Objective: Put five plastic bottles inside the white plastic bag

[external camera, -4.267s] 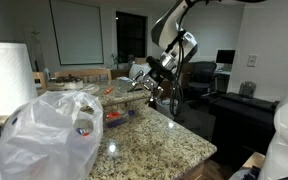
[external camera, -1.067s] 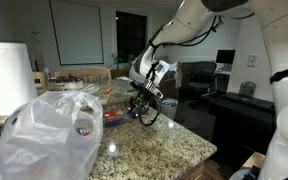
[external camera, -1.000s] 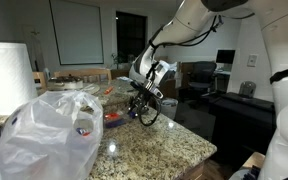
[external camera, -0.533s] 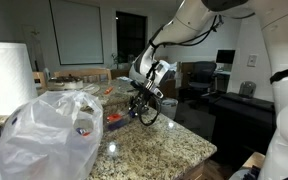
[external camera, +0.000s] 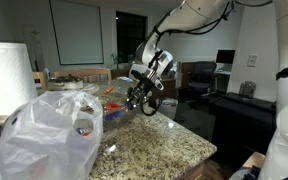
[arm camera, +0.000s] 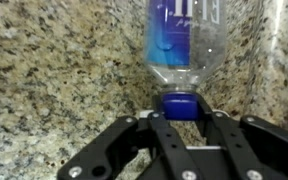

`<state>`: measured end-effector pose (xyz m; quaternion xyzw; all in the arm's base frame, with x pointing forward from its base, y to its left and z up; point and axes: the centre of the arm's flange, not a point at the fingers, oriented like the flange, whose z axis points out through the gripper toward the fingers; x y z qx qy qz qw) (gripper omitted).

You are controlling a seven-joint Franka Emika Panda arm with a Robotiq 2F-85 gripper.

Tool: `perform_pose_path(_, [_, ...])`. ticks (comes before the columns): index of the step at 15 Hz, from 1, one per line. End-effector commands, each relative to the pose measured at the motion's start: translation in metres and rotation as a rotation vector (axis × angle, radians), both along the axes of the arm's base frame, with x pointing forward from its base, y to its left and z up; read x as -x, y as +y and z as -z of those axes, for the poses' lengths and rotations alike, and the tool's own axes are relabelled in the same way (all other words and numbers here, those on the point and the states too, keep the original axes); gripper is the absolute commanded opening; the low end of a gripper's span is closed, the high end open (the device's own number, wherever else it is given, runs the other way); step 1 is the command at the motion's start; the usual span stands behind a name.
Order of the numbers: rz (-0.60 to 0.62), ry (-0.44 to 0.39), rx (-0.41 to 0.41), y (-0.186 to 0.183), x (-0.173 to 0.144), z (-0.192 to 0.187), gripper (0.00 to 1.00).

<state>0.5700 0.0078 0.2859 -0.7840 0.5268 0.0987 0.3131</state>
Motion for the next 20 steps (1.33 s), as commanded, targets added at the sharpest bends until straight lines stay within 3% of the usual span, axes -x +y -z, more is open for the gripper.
perform_pose_path(1, [-0.065, -0.018, -0.042, 0.007, 0.036, -0.037, 0.13])
perform_pose_path(5, [-0.139, -0.019, -0.03, 0.036, 0.037, -0.052, 0.13])
perform_pose_path(13, [-0.339, -0.025, 0.059, 0.13, -0.013, -0.043, 0.13])
perform_pose_path(20, [-0.432, -0.141, -0.003, 0.205, -0.011, -0.044, 0.13])
